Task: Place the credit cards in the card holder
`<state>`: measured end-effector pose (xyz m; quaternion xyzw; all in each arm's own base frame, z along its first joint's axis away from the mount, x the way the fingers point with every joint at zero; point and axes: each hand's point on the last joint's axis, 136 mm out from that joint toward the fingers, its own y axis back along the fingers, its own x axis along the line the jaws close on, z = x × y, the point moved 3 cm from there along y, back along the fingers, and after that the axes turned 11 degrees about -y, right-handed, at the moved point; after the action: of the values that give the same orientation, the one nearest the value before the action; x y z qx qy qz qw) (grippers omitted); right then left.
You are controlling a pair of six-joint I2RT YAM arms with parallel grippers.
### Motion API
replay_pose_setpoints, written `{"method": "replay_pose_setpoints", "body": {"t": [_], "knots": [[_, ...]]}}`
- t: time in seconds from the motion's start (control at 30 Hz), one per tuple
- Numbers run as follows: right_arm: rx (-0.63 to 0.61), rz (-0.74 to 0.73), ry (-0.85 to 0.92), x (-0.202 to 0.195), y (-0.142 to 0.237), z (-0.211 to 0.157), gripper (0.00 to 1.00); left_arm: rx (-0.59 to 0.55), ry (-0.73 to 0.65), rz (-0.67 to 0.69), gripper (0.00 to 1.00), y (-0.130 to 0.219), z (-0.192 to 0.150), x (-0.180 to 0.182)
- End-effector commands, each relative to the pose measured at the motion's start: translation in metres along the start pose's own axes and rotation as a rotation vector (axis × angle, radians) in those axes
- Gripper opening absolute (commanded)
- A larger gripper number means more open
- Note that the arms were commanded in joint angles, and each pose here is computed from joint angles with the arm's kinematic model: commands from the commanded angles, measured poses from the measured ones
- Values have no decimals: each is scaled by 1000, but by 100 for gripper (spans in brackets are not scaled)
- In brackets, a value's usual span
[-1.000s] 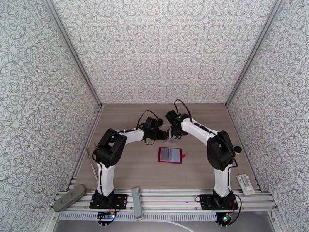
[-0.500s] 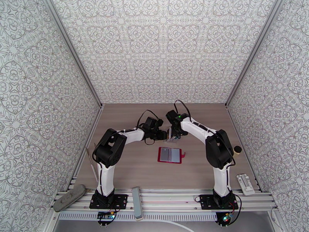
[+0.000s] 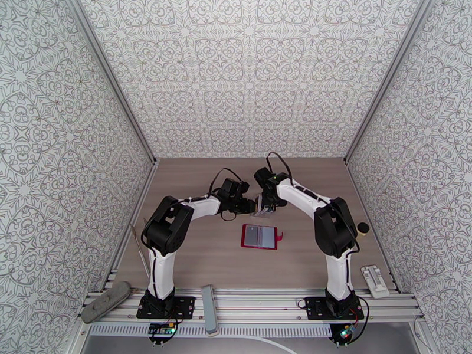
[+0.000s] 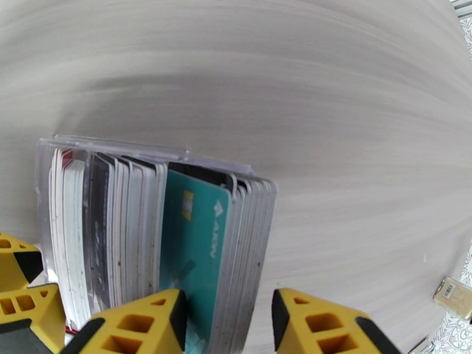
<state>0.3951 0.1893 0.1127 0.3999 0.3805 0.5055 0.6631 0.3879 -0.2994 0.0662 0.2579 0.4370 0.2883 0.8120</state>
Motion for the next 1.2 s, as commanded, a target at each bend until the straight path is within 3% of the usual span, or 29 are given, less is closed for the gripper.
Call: {"method": "replay_pose_setpoints", "body": {"t": [0.0, 0.77, 0.93, 1.17], "knots": [[-29, -29, -14, -15, 12, 13, 43, 45, 49, 48, 40, -7, -12, 22], [-45, -18, -19, -17, 24, 18, 38, 46, 53, 39, 40, -8, -12, 21], [-33, -5, -21, -15, 22, 16, 26, 50, 55, 40, 40, -9, -13, 22], [-26, 16, -24, -10, 21, 15, 30, 51, 54, 38, 40, -9, -13, 21]]}}
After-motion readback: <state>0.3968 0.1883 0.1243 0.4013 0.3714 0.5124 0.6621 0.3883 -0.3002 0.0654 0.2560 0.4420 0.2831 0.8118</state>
